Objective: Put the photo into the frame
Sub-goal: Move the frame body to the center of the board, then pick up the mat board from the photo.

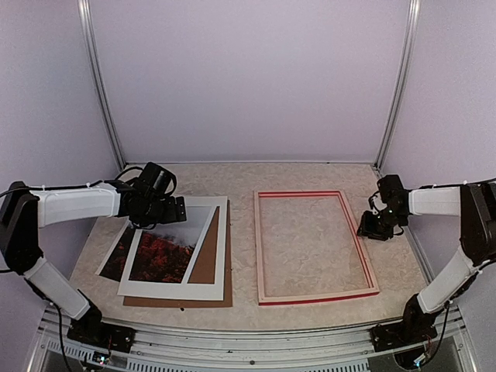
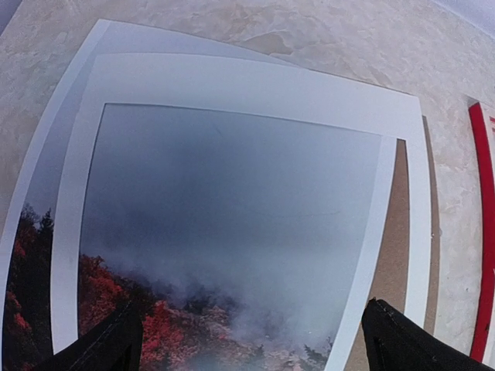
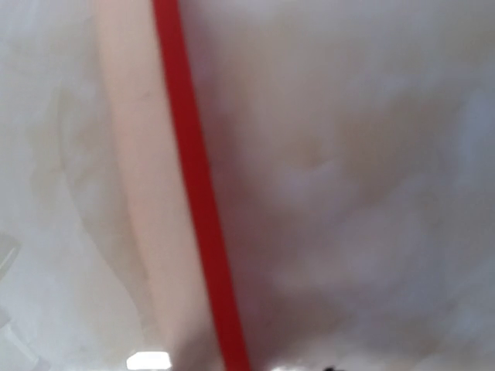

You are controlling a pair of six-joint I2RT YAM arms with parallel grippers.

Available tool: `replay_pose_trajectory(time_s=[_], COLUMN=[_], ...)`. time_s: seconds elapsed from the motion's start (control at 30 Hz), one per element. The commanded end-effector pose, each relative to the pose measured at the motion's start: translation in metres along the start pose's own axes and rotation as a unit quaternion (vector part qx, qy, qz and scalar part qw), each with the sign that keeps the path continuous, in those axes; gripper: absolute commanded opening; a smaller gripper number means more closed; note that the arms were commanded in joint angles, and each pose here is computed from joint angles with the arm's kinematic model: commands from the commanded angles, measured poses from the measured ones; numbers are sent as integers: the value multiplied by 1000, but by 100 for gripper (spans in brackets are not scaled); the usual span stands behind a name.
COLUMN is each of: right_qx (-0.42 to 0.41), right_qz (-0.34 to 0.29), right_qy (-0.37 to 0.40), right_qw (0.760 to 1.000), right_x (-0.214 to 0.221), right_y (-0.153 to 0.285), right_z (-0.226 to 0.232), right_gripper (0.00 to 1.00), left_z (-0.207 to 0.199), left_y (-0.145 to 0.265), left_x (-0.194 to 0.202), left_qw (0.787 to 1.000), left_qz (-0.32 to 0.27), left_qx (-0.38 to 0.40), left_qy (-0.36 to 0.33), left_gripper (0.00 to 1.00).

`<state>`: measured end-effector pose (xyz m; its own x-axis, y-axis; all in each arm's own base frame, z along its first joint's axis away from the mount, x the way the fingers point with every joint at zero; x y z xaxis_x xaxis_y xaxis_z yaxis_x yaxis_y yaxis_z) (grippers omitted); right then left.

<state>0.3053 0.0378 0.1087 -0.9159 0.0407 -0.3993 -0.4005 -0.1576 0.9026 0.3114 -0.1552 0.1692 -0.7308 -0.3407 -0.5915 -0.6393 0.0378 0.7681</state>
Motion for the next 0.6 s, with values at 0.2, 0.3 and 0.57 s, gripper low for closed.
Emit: replay_pose_trajectory(time_s=[0.2,0.3,0.57], right_qx=[-17,-61,-192], right_qz=[-101,-113,-105], right_qy=[62,92,184], right_qw=[993,988,958], right_x=[-49,-52,-43], right_y=[47,55,52], right_z=[37,78,224], right_gripper=[75,77,78], left_z=[51,60,92], left_y=[-13,-17,-26], left_x=[-4,-5,-5], left_qw=[998,997,991], left_qz=[47,60,76], left_qx=[-38,-33,-50], left_qy=[27,47,99], left_gripper=[99,99,99])
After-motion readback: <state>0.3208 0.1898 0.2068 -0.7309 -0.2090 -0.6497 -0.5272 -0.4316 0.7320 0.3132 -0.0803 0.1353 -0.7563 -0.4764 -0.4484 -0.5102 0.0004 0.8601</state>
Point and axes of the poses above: each gripper's point midway between its finger pads, its own y axis back along the fingers, its own z axis along the line the jaws close on, x = y × z, the point moved 8 cm from there along y, back along the fingers, and after that the axes turned 11 degrees about y, right-handed, at the moved point
